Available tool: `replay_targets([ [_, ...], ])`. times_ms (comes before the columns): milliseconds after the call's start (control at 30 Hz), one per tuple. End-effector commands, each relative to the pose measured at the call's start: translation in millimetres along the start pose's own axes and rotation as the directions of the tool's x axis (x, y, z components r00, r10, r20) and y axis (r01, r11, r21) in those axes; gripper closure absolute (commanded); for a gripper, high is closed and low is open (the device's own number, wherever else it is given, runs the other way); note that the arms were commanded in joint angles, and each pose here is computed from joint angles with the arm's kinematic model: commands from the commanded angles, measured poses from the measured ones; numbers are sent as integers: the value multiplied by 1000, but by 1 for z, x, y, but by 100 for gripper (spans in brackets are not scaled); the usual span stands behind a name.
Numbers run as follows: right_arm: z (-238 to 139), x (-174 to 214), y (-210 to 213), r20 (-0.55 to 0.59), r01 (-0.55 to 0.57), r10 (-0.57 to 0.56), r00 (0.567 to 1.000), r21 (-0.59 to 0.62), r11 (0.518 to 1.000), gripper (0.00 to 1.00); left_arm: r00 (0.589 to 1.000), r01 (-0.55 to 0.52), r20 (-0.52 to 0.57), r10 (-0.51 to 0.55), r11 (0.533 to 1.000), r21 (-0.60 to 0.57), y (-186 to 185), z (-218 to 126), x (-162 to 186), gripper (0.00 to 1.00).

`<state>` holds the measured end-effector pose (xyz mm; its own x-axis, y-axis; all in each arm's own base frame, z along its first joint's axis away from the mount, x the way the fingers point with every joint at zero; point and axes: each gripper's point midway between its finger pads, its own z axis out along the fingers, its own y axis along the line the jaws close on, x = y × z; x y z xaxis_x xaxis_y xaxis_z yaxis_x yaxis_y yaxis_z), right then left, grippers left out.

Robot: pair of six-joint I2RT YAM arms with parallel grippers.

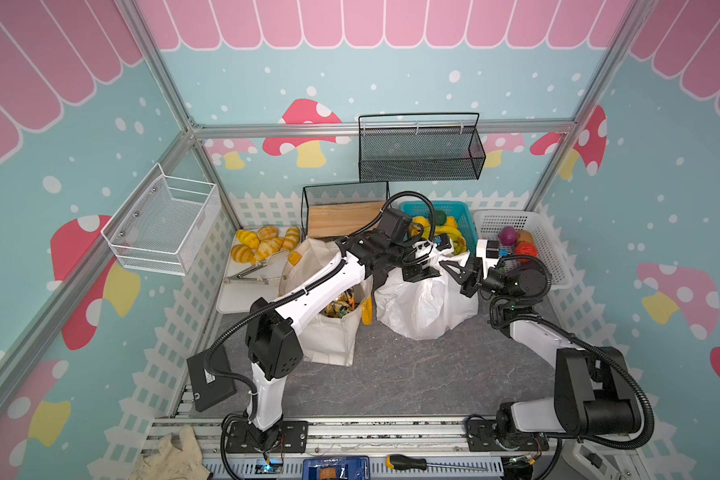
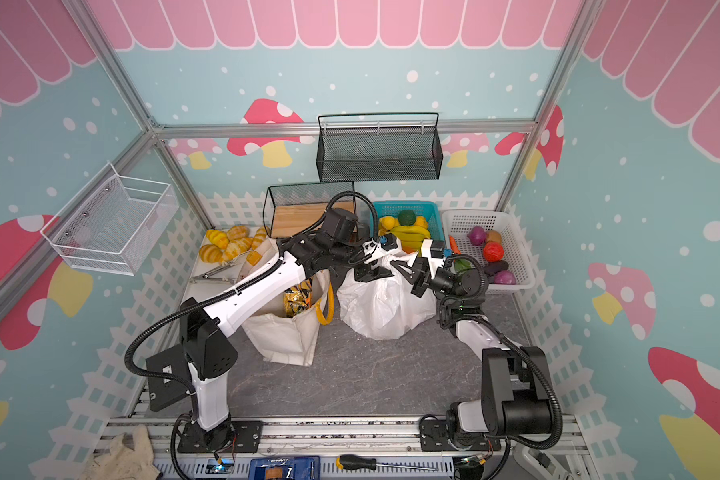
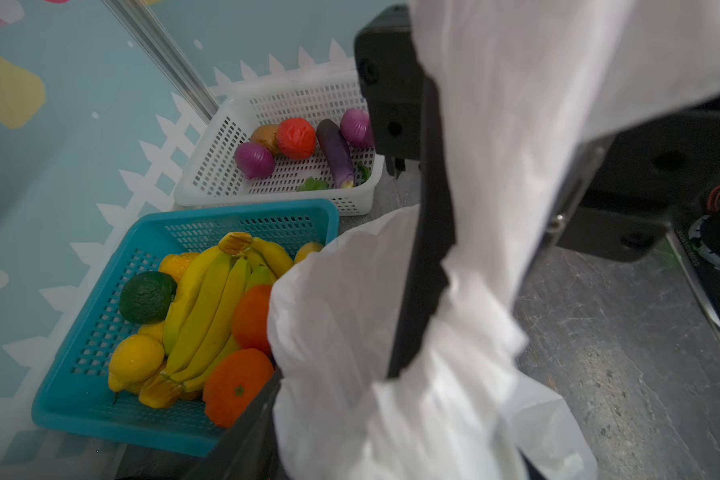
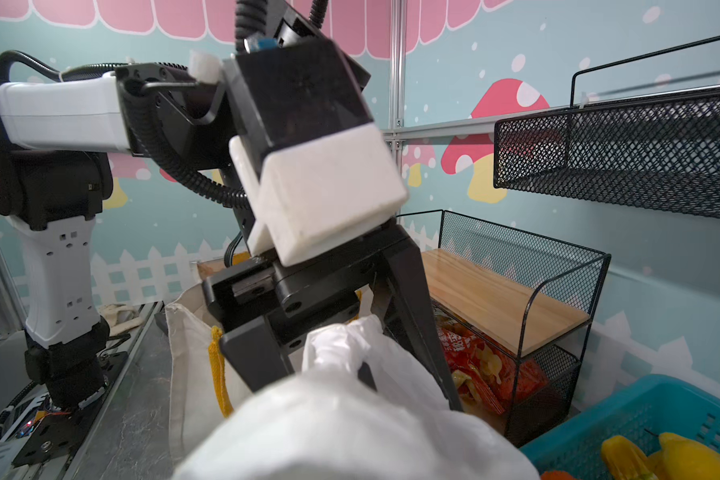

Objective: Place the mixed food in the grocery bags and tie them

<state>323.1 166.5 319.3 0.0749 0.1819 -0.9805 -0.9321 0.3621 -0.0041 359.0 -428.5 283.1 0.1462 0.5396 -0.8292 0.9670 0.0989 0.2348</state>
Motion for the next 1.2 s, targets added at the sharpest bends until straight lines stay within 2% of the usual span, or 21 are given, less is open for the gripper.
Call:
replay_targets([
  [0, 0, -3, 10, 27, 35, -34, 999, -26, 999, 90, 999, 28, 17, -28, 1000, -2, 5, 0, -9, 59],
  [100, -2, 4, 7, 10, 47, -47, 999, -3, 999, 82, 999, 44, 28, -44, 999, 14, 3, 1, -11, 72],
  [233, -4, 15, -4, -32, 97, -95, 995, 72, 993, 70, 999, 44, 26, -45, 999, 23, 0, 0, -9, 84],
  [367, -9, 27, -12, -84, 166, -155, 984, 135, 977, 63, 999, 39, 28, -40, 999, 30, -3, -3, -9, 88],
  [533, -13, 40, -24, -163, 206, -177, 971, 186, 961, 60, 998, 33, 44, -37, 996, 78, -12, -6, -11, 89],
  [633, -11, 39, -26, -166, 209, -179, 970, 188, 960, 60, 998, 30, 49, -35, 994, 104, -17, -6, -12, 89],
  [800, -6, 37, -30, -168, 207, -177, 970, 180, 962, 67, 998, 28, 52, -35, 991, 131, -22, -7, -12, 89],
  [933, 0, 36, -26, -164, 209, -183, 969, 155, 966, 86, 998, 36, 46, -42, 990, 134, -22, -5, -11, 88],
  [1033, -3, 42, -30, -191, 214, -179, 965, 183, 960, 99, 999, 35, 36, -39, 992, 123, -21, -8, -11, 84],
  [1167, -10, 44, -33, -218, 236, -185, 958, 234, 943, 100, 1000, 23, 12, -24, 996, 87, -17, -16, -5, 69],
])
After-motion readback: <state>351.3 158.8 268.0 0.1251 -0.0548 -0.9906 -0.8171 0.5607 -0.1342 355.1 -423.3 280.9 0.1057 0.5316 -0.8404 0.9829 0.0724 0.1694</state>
